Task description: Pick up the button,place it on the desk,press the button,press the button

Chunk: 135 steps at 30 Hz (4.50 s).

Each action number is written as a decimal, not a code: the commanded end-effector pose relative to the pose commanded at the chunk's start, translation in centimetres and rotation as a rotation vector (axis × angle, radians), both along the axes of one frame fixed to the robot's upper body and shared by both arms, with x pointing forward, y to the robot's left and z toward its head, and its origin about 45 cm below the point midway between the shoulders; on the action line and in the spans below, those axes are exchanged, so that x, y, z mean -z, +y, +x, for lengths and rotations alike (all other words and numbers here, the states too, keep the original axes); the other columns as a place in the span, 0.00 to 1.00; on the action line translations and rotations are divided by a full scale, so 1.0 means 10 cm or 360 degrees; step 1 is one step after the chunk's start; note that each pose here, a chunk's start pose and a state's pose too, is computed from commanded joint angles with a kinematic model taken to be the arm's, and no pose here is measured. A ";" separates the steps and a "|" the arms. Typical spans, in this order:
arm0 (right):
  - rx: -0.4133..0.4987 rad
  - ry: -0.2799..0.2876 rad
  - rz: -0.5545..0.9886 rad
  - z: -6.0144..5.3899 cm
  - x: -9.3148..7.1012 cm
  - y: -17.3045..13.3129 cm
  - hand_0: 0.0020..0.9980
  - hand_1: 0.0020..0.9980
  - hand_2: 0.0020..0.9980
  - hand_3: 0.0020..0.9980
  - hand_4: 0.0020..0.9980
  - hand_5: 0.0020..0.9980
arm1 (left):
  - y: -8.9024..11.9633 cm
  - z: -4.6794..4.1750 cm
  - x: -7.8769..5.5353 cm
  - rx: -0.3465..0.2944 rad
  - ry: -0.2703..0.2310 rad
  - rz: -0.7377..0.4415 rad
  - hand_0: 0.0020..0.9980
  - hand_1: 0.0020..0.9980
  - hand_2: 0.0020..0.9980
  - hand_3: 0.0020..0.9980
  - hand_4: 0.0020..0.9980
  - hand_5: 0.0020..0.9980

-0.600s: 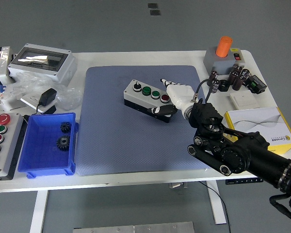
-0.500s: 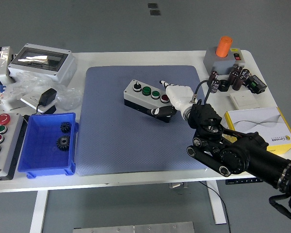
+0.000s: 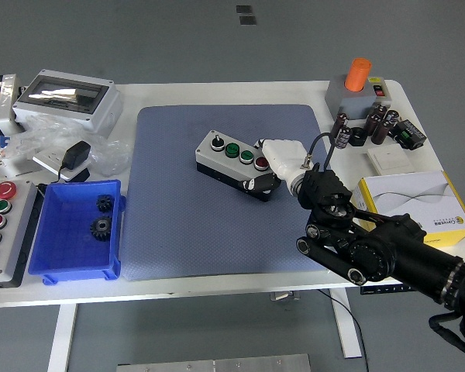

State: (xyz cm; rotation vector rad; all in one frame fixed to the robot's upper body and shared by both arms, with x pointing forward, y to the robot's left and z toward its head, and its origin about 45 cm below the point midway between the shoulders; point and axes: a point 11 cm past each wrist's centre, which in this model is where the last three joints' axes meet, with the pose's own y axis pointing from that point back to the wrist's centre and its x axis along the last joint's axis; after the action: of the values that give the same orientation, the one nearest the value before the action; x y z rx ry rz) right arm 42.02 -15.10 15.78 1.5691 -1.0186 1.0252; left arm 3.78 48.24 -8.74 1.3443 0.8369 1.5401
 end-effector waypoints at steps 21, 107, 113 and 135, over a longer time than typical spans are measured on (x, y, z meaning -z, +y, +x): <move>-0.0656 -0.0128 0.0188 -0.48 -0.30 0.09 0.22 0.40 0.37 0.37 0.51 0.00 | 0.00 -0.250 0.03 -0.0075 0.0106 0.0036 0.73 0.74 0.59 0.60 0.50 0.17; -0.0901 -0.0062 -0.0364 -0.74 -0.83 0.00 0.49 0.31 0.34 0.72 0.00 0.00 | -0.04 -0.199 0.04 -0.0063 0.0040 0.0003 0.73 0.74 0.59 0.60 0.52 0.20; -0.0943 -0.0045 -0.0352 -0.78 -0.80 0.11 0.50 0.31 0.36 0.72 0.00 0.00 | -0.04 -0.194 0.04 -0.0061 0.0039 0.0001 0.73 0.74 0.59 0.60 0.52 0.20; -0.0929 0.0074 -0.0463 -0.76 -0.47 0.16 0.50 0.31 0.36 0.72 0.00 0.00 | -0.03 -0.174 0.03 -0.0054 0.0021 0.0007 0.74 0.74 0.60 0.59 0.52 0.21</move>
State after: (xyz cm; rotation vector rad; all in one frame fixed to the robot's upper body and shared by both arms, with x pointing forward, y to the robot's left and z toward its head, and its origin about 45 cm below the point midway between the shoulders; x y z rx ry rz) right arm 34.44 -13.54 20.46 1.6658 -0.3484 1.4467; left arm 2.03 47.93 -9.06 1.3508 0.8690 1.5618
